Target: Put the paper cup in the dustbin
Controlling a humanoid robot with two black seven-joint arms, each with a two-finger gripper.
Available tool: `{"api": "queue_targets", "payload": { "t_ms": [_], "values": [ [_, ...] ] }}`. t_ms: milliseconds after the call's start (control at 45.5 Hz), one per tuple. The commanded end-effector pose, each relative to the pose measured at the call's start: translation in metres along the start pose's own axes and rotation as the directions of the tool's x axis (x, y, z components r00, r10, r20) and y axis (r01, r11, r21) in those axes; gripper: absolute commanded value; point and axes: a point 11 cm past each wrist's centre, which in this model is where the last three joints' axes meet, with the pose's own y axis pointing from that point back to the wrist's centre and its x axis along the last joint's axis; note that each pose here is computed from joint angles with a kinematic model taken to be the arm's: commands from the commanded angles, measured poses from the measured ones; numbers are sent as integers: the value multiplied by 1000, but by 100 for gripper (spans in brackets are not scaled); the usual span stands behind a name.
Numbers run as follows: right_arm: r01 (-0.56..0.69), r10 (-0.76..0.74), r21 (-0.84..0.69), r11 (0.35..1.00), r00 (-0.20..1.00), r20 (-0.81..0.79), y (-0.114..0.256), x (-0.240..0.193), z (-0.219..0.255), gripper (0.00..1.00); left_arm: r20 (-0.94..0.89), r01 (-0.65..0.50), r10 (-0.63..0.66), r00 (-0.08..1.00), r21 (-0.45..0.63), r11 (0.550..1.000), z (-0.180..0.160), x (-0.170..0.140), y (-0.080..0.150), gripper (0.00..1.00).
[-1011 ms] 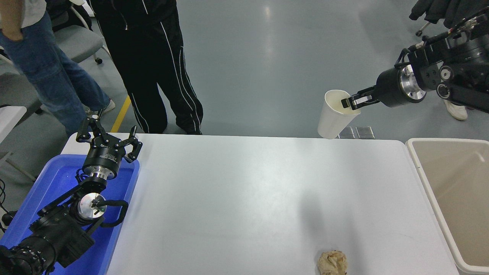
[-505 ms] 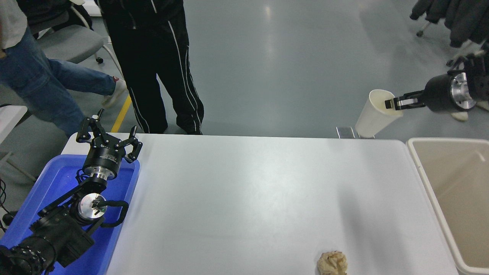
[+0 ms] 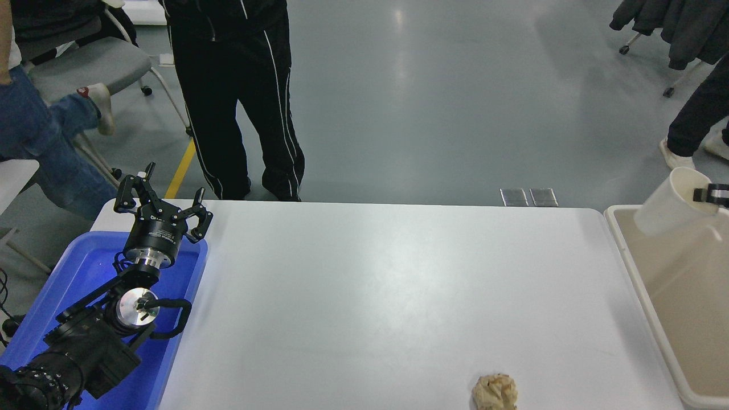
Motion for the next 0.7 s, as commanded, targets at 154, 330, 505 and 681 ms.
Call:
{"api": "queue_targets", "payload": {
  "t_ms": [154,330,505,681],
  "values": [
    [-23,48,-165,986,987,150,-3,-44,63,0,-1,0,0,1000,1,1000,-1,0,0,100],
    [-53,108,-251,967,971,212,-18,-61,81,0,-1,0,0,1000,1,1000,-1,0,0,100],
    [-68,144,-319,945,965,221,-32,-81,87,0,-1,0,0,1000,1,1000,-1,0,0,100],
    [-63,158,-346,936,955,252,-40,-98,86,0,-1,0,0,1000,1,1000,-1,0,0,100]
  ]
}}
